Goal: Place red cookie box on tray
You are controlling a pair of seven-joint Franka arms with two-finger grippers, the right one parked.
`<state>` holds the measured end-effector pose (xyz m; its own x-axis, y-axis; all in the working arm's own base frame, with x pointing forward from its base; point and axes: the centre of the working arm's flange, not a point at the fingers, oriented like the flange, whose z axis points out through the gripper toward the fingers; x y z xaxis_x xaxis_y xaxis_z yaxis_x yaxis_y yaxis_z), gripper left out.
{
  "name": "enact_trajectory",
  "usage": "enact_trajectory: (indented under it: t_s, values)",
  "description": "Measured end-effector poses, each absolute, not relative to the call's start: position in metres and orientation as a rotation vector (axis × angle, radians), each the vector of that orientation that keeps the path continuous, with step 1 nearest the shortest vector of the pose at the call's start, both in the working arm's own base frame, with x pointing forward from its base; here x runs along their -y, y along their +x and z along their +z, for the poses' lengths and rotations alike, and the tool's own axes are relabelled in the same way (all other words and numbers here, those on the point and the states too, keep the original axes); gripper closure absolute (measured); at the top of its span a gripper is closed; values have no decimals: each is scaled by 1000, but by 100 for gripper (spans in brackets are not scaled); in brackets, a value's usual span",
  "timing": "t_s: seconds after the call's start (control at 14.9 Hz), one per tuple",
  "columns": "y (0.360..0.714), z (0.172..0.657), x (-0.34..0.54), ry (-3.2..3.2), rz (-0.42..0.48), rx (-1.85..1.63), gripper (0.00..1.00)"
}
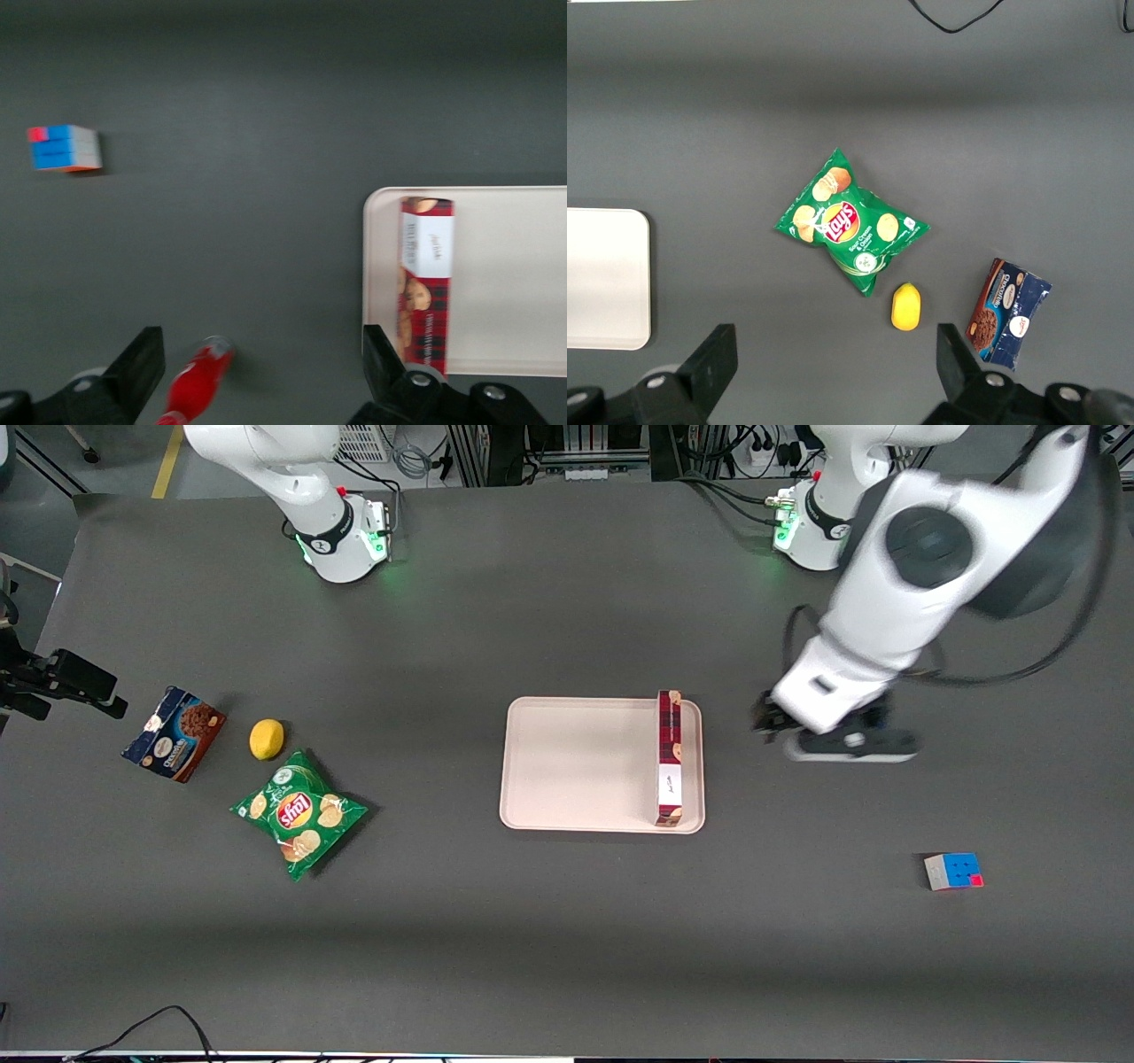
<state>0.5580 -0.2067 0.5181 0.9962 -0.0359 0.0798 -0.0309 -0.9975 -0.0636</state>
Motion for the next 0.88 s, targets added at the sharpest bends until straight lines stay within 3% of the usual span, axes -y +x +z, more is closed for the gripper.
enact_trajectory:
  t_s: [0.34,0.61,0.88]
  values:
    - [527,556,122,-3061,-192,24,0]
    - [494,577,103,-3060,-258,46,0]
    - [497,603,94,-3064,-334,35,1]
